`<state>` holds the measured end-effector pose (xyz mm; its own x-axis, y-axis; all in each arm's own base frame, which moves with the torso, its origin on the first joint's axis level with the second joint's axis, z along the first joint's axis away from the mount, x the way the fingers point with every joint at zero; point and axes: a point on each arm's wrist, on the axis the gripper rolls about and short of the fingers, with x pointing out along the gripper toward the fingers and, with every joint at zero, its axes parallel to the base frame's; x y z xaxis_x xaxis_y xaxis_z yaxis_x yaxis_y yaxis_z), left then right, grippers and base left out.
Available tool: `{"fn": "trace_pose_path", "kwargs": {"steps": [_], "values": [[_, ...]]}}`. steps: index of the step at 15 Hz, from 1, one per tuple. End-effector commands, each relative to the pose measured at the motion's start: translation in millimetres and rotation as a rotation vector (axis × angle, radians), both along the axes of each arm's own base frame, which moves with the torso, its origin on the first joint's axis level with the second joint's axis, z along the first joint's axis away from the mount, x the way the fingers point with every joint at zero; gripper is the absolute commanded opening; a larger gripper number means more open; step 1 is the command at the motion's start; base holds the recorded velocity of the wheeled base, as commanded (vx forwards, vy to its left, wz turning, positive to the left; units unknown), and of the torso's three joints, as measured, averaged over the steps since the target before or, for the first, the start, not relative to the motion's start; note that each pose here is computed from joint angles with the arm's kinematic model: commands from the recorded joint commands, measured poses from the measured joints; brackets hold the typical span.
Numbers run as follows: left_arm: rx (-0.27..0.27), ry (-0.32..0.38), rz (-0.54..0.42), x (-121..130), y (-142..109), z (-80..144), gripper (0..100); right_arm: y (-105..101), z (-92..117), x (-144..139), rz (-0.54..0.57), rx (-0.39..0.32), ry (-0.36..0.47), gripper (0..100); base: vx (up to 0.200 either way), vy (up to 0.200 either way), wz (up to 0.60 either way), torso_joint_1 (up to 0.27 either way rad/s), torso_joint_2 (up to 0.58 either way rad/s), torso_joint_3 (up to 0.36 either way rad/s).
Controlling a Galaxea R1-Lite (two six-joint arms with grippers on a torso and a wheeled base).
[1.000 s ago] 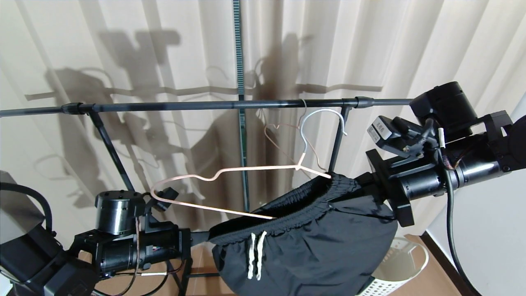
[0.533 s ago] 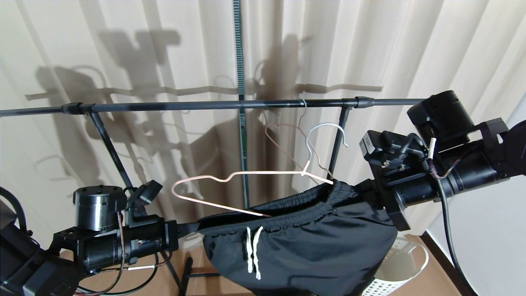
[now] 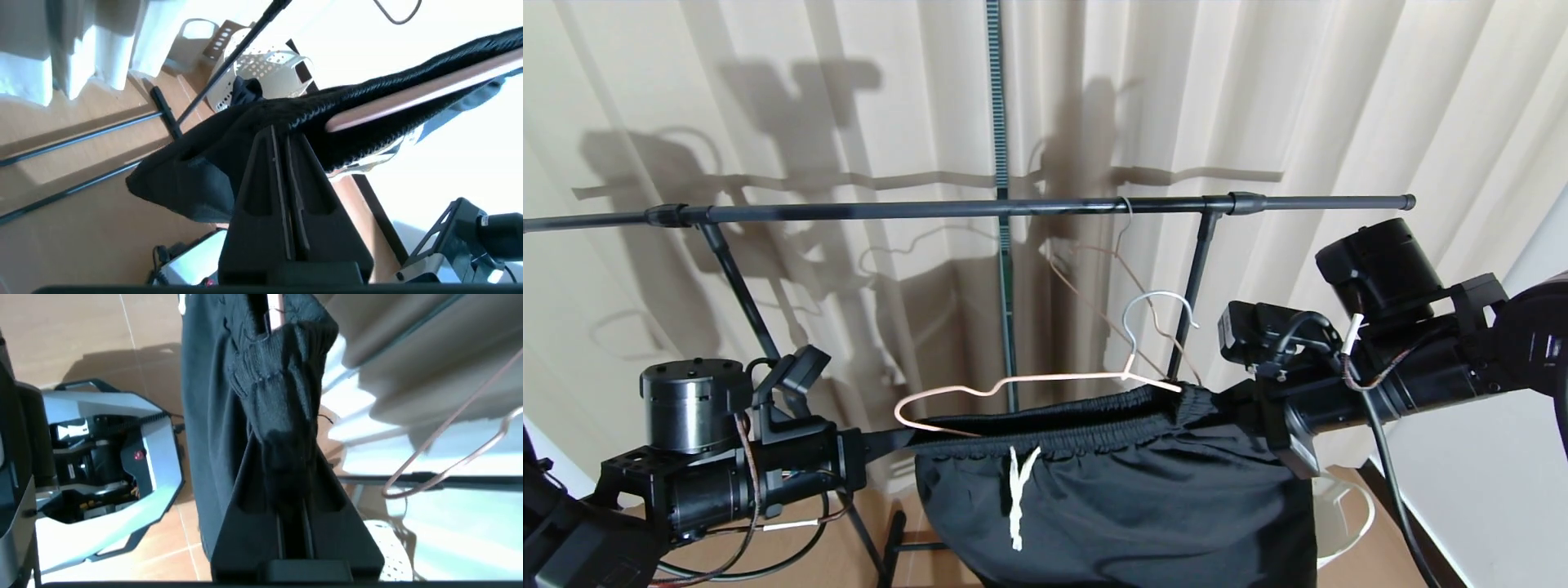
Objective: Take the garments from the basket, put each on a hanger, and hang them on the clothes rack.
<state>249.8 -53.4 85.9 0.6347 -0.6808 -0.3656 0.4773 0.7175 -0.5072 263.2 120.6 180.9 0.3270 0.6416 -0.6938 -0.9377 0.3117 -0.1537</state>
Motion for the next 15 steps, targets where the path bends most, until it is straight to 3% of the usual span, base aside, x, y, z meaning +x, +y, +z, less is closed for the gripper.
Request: {"fn": "trace_pose_path", "kwargs": {"steps": [1, 4, 15], "values": [[-0.004, -0.026, 0.000, -2, 1, 6, 0, 1, -6, 0, 0.000, -0.012, 0.019, 0, 0.000, 0.000, 0.00, 0.000, 0.00, 0.000], [-0.003, -0.043, 0.011, -4, 4, 10, 0, -1, -13, -4, -0.022, -0.057, 0.029, 0, 0.000, 0.000, 0.00, 0.000, 0.00, 0.000], [-0.004, -0.065, 0.037, -2, 10, 15, 0, -6, -17, -11, -0.068, -0.119, 0.024, 0, 0.000, 0.000, 0.00, 0.000, 0.00, 0.000]]}}
